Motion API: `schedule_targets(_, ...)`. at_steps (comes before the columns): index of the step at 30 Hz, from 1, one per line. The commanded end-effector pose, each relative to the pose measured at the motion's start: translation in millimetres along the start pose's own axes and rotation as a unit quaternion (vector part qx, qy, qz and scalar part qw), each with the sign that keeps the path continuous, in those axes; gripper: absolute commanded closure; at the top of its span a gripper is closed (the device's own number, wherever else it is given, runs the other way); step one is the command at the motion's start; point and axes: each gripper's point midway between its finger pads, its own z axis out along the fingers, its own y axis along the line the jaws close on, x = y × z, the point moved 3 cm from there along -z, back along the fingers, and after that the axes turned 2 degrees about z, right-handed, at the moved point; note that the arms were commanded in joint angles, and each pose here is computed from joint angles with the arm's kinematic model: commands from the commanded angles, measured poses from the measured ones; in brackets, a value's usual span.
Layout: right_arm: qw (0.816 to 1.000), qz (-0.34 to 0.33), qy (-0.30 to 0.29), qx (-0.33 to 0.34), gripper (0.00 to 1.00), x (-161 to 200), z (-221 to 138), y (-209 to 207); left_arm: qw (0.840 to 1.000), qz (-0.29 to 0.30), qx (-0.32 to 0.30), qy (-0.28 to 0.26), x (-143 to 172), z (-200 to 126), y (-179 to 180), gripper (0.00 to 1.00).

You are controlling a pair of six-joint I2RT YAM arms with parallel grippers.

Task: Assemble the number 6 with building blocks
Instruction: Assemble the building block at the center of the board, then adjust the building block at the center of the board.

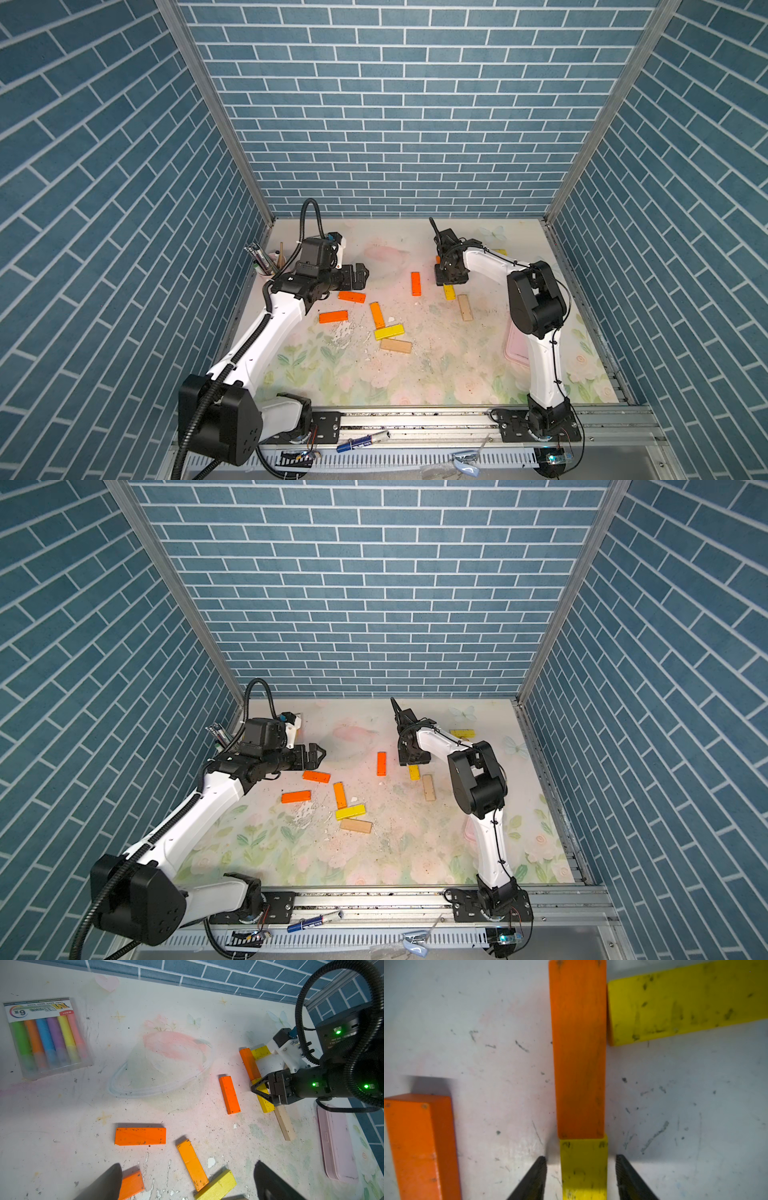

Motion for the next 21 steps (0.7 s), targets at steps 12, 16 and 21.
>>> schedule_targets(12,0.99,0.06,-0.125,-0.04,0.39,-51.7,-107.9,-35.5,1.0,-0.005,0.001,0.007,2.8,4.1,2.2,0.01)
schedule_targets(16,0.988,0.095,-0.114,-0.043,0.44,-46.7,-94.2,-57.7,1.0,-0.007,0.006,0.013,3.5,7.5,1.4,0.01)
schedule_targets(21,0.991,0.094,-0.09,-0.031,0.55,-42.4,-69.6,-62.9,1.0,-0.008,0.007,0.016,4.4,9.2,1.4,0.01)
